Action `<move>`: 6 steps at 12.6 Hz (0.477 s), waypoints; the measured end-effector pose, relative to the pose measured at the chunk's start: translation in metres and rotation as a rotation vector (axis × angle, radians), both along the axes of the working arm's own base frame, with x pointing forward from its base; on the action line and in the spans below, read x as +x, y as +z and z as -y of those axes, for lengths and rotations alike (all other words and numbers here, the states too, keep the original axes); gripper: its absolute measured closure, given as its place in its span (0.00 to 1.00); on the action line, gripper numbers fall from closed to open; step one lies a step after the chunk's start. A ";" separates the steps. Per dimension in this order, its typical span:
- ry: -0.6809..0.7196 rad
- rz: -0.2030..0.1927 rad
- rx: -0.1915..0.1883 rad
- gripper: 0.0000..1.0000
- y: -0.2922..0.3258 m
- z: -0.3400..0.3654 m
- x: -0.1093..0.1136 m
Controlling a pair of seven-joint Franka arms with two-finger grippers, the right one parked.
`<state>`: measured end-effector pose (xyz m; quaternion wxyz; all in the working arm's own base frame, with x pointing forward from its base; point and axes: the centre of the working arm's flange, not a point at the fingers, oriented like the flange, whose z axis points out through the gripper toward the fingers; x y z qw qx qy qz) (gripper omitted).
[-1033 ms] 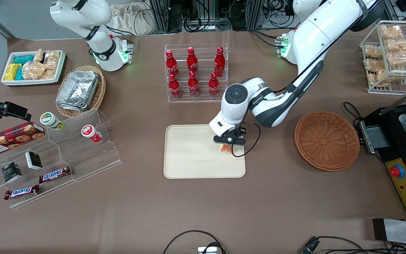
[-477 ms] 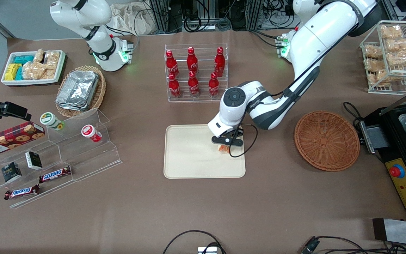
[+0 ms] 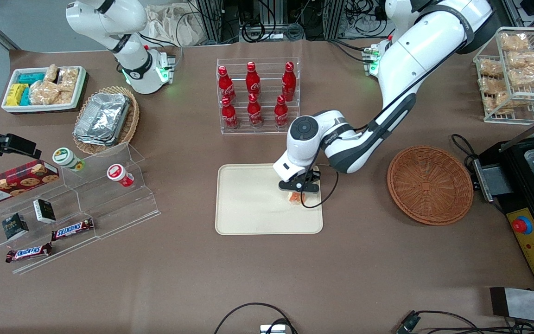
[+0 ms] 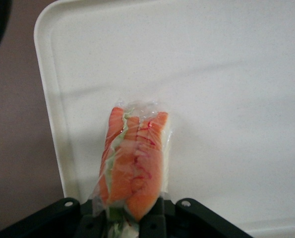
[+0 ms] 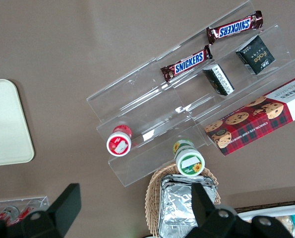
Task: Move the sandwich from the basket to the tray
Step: 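Lower the sandwich onto the tray and open the left gripper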
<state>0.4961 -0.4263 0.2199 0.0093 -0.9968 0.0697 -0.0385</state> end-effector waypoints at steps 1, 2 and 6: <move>0.001 0.002 0.000 0.73 0.000 0.000 0.000; 0.004 0.002 0.001 0.63 0.000 -0.001 0.001; 0.019 0.013 -0.005 0.18 0.004 -0.003 0.009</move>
